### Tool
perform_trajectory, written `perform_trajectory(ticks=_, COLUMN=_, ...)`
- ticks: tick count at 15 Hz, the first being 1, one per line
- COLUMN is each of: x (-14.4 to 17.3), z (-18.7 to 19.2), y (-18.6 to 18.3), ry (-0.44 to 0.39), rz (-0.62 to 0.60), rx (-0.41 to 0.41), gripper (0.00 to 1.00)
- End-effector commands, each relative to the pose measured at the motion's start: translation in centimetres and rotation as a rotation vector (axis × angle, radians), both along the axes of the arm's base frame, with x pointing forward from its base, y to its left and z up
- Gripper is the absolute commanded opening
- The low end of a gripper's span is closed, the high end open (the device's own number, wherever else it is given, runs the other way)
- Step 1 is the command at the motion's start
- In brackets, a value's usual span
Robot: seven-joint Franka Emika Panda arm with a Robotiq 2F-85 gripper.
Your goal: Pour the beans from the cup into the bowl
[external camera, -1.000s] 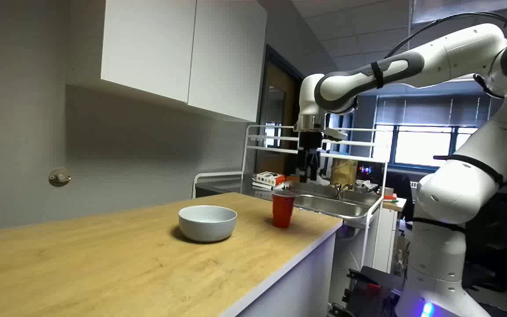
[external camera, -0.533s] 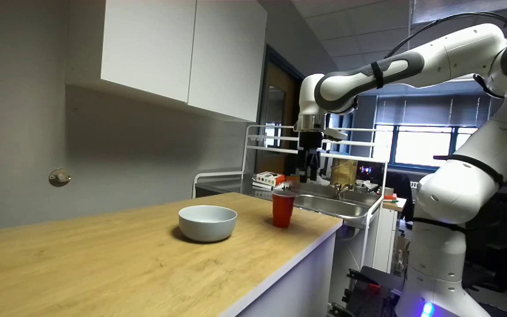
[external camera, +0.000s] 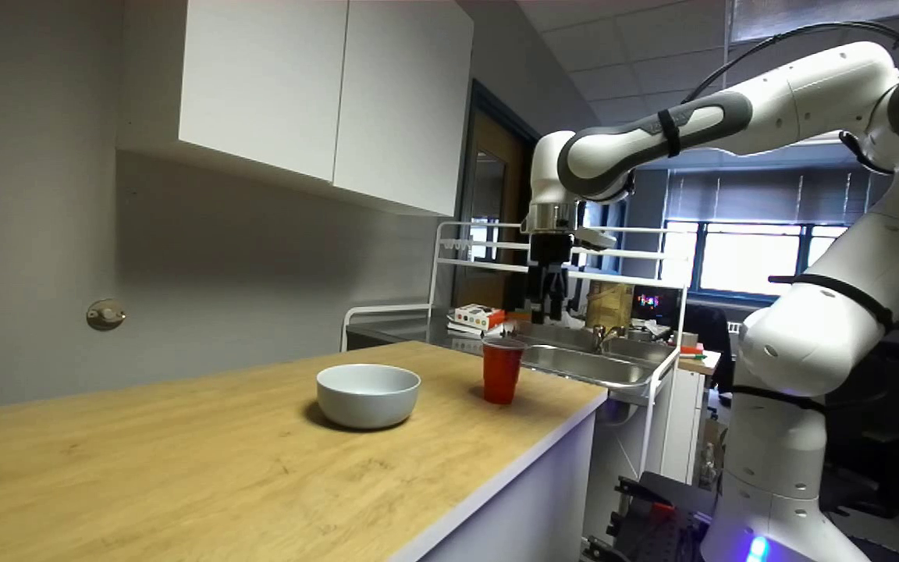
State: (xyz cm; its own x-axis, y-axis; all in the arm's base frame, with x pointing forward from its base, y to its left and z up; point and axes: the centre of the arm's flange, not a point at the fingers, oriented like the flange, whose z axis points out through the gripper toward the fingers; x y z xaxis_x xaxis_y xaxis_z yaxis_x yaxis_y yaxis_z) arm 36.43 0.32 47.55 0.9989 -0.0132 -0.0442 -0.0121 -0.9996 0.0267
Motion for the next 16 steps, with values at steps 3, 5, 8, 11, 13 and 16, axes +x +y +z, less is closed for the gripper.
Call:
perform_trajectory(ticks=3, x=1.0, z=-0.1, y=-0.5, ry=-0.019, rz=-0.045, rx=0.000, gripper=1.00)
perform_trajectory(ticks=5, x=1.8, z=-0.4, y=-1.1, ry=-0.029, rz=-0.080, rx=0.004, gripper=1.00)
perform_trajectory(ticks=8, x=2.8, z=-1.3, y=-2.7, ry=-0.043, rz=-0.151, rx=0.003, gripper=1.00)
perform_trajectory(ticks=11, x=3.8, z=-2.8, y=-4.2, ry=-0.042, rz=-0.239, rx=0.009, gripper=1.00)
perform_trajectory(ticks=13, x=4.4, z=-3.9, y=-5.1, ry=-0.038, rz=-0.288, rx=0.010, gripper=1.00)
perform_trajectory(ticks=16, x=5.2, z=-5.6, y=-6.0, ry=-0.041, rz=-0.355, rx=0.011, gripper=1.00)
